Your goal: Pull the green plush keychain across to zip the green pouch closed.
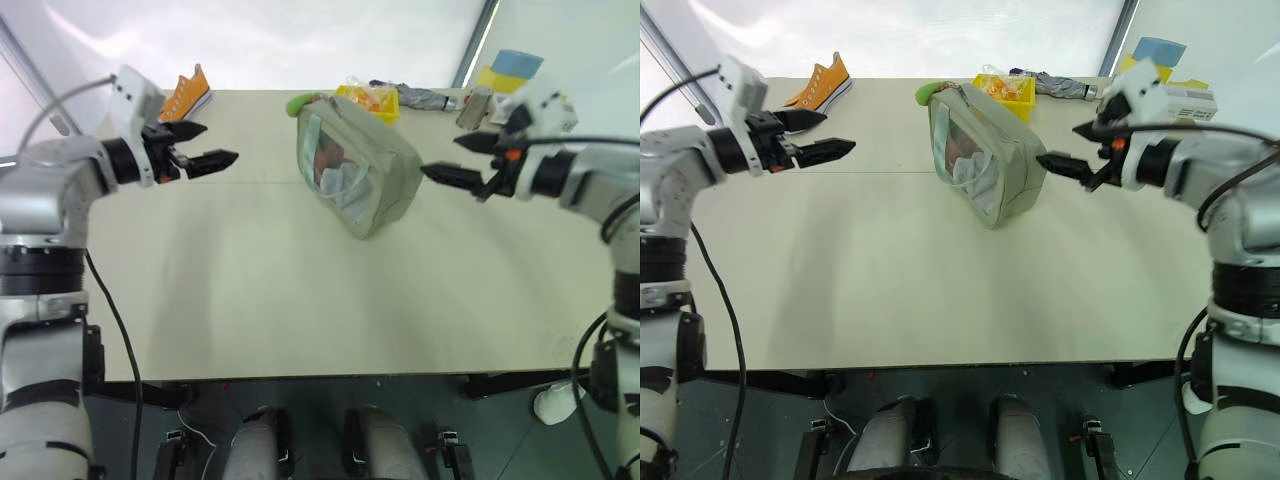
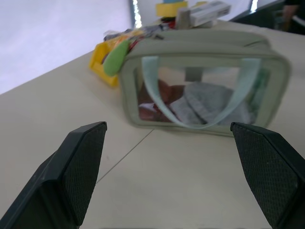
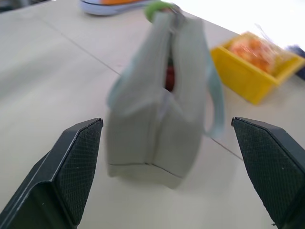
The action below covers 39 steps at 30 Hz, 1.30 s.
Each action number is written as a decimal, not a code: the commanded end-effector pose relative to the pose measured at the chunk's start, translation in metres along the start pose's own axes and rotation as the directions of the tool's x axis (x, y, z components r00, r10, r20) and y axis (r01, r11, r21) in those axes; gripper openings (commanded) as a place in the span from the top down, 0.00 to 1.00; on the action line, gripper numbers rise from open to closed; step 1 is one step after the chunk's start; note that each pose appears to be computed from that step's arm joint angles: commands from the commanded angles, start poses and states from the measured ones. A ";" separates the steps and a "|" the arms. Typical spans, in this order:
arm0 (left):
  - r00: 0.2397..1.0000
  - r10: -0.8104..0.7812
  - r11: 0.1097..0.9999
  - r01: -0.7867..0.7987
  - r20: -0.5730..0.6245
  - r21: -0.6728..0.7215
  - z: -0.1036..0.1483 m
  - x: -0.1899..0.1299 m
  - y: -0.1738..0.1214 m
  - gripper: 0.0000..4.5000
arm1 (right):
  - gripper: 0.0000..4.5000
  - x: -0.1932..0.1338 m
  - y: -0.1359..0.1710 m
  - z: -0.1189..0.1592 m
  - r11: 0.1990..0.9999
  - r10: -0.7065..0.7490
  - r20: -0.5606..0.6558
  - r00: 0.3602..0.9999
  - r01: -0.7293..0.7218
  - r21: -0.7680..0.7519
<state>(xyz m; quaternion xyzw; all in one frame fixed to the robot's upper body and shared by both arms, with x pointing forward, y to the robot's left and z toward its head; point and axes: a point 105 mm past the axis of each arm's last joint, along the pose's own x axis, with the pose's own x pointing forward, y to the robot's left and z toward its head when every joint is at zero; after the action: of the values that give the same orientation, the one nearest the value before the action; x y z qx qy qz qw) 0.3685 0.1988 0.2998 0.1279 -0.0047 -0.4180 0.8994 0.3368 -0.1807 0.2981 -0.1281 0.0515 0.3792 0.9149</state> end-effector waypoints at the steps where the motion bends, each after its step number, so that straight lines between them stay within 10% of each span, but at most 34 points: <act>1: 0.999 -0.036 0.998 0.038 -0.029 0.054 0.002 -0.005 -0.004 0.01 | 0.00 -0.005 0.007 0.013 1.000 0.022 0.030 0.999 -0.021 -0.017; 15: 1.000 0.004 0.992 -0.001 -0.025 0.124 0.007 -0.006 0.001 0.01 | 0.00 0.017 0.012 0.029 0.997 -0.002 0.053 0.999 0.006 -0.071; 21: 0.983 -0.185 0.968 0.182 0.004 0.170 0.030 0.002 -0.042 0.01 | 0.00 0.066 0.018 0.040 0.993 -0.050 0.060 0.997 0.057 -0.107; 35: 0.991 -0.132 0.977 0.126 0.024 0.170 0.026 0.002 -0.062 0.01 | 0.00 0.117 0.008 -0.004 0.965 -0.095 -0.088 0.992 0.070 -0.251; 39: 0.992 -0.121 0.980 0.115 0.027 0.164 0.025 0.000 -0.063 0.00 | 0.29 0.120 0.007 -0.005 0.963 -0.079 -0.094 0.992 0.052 -0.266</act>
<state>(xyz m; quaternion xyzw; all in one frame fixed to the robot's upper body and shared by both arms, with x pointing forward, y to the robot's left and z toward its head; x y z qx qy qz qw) 0.3257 0.1518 0.2960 0.1812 -0.0232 -0.4786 0.8588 0.4180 -0.1019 0.2482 -0.2568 0.0781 0.3390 0.9017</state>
